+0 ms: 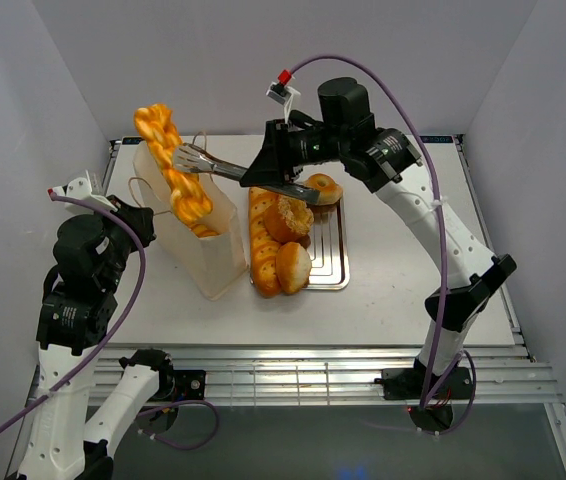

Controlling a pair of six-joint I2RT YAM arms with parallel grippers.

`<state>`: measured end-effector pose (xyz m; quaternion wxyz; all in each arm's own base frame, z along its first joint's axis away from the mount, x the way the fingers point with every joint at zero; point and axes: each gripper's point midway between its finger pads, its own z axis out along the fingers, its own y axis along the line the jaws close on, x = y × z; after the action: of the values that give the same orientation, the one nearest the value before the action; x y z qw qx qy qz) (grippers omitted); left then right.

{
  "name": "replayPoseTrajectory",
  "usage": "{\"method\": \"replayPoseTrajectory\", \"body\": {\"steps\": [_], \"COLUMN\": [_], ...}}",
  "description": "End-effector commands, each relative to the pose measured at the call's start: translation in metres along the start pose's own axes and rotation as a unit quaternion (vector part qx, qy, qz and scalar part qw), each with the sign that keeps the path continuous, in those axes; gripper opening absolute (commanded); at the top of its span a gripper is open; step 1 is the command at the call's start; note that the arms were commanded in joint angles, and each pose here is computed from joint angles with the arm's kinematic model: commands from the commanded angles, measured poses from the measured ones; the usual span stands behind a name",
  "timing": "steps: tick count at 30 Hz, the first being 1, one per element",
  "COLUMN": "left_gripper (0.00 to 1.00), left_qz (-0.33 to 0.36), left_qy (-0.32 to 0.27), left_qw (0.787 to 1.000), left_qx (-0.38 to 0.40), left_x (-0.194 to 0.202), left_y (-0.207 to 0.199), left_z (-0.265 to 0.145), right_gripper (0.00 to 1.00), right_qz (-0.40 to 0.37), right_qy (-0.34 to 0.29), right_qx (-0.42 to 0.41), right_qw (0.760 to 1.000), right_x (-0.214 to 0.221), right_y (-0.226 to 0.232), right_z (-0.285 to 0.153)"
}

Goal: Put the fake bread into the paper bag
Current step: Place the fake bread in the paper bag.

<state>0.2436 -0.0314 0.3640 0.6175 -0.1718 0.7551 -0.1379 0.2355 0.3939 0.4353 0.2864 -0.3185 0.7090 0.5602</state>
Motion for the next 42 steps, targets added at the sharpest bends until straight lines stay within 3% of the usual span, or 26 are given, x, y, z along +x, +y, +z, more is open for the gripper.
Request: {"method": "replayPoseTrajectory", "body": {"steps": [1,16,24,33,42], "left_gripper": [0.18,0.18,0.18,0.18,0.18], "left_qz": [-0.003,-0.003,-0.001,0.003,0.002], "left_qy": [0.0,0.005,0.005,0.001,0.004], "left_qw": [1.0,1.0,1.0,1.0,1.0], "left_qx": [0.004,-0.003,-0.002,-0.005,-0.005], "left_x": [0.0,0.004,0.003,-0.001,0.0], "left_y": [-0.001,0.002,0.002,0.002,0.002], "left_z": [-0.002,0.0,0.0,-0.003,-0.001], "right_gripper": [0.22,0.22,0.24,0.26,0.42], "right_qz": [-0.045,-0.081,-0.101,-0.093,-0.09], "right_qy": [-0.014,0.043,0.041,0.07,0.071], "right_qx": [-0.003,0.094,0.147,0.127,0.115], "right_qw": [0.999,0.991,0.983,0.985,0.987], "right_x": [-0.012,0.021,0.022,0.038,0.04], "right_y": [0.014,-0.038,-0.056,-0.06,-0.055], "right_z": [0.0,0.024,0.017,0.025,0.024]}}
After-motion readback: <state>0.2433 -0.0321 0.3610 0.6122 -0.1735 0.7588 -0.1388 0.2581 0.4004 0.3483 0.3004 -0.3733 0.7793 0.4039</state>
